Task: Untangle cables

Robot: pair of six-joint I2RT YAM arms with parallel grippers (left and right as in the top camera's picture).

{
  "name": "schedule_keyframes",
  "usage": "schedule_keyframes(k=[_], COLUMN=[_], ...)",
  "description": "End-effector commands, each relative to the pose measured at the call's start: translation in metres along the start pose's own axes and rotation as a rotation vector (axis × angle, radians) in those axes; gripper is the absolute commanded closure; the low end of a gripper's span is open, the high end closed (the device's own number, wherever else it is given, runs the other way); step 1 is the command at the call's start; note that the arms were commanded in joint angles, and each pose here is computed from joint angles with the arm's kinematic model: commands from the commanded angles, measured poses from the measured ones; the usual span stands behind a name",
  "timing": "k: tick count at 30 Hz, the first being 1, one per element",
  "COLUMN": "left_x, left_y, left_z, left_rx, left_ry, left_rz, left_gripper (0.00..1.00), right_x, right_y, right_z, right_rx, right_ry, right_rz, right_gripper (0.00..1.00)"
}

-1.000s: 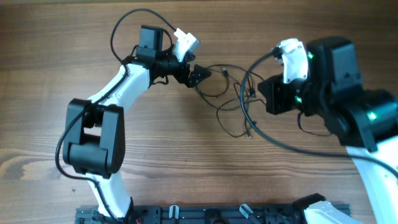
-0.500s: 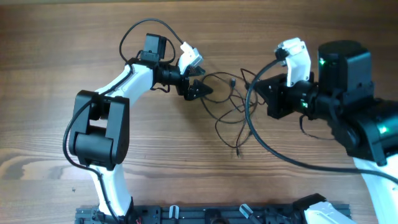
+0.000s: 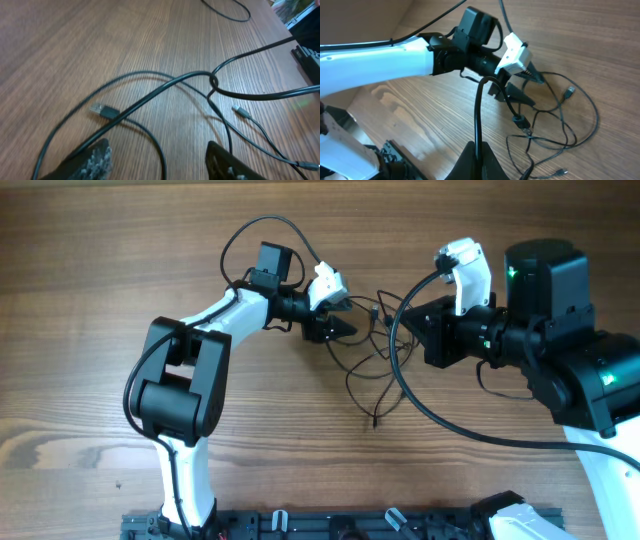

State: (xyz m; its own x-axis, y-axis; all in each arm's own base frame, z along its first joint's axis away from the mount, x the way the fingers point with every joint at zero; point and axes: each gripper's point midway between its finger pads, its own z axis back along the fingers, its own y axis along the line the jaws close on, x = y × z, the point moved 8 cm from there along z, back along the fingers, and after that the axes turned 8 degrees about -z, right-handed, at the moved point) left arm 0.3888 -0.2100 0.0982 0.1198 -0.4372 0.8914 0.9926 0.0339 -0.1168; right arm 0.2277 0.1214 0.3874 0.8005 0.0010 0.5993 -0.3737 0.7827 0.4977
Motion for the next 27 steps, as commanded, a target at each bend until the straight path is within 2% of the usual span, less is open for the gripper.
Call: schedule_keyframes(k=[1, 3, 7, 9, 14, 17, 24, 25, 27], left_x=[-0.001, 0.001, 0.01, 0.022, 0.024, 0.02, 0.004, 0.004, 0.004], left_y=[0.004, 0.009, 0.027, 0.042, 0.043, 0.041, 0.034, 0.034, 0.032], left_z=[-0.003, -0.002, 0.0, 0.004, 0.003, -0.002, -0.028, -0.028, -0.028], left_rx=[0.015, 0.05, 0.165, 0.265, 0.269, 0.257, 0.206, 0.205, 0.193], left_ry=[-0.001, 0.002, -0.014, -0.065, -0.075, -0.066, -0.035, -0.035, -0.032], left_rz=[-0.019, 0.023, 0.079, 0.135, 0.153, 0.16, 0.186, 0.186, 0.159], left_gripper=[0.39, 0.34, 0.34, 0.25, 0.13, 0.11, 0.18, 0.22, 0.39], right_x=[0.001, 0.001, 0.002, 0.001, 0.0, 0.001, 0.002, 0.002, 0.003], right_y=[0.006, 0.006, 0.006, 0.009, 0.01, 0.01, 0.011, 0.011, 0.011], right_z=[0.005, 0.005, 0.005, 0.005, 0.005, 0.005, 0.005, 0.005, 0.005], right_rx=[0.042, 0.043, 0.044, 0.073, 0.085, 0.09, 0.094, 0.094, 0.094], right_ry=[-0.007, -0.009, -0.012, -0.002, 0.001, 0.001, -0.01, -0.01, -0.01], right_rz=[0.007, 0.008, 0.01, 0.011, 0.018, 0.019, 0.025, 0.024, 0.024], right_gripper=[0.96, 0.96, 0.96, 0.96, 0.96, 0.96, 0.96, 0.96, 0.96])
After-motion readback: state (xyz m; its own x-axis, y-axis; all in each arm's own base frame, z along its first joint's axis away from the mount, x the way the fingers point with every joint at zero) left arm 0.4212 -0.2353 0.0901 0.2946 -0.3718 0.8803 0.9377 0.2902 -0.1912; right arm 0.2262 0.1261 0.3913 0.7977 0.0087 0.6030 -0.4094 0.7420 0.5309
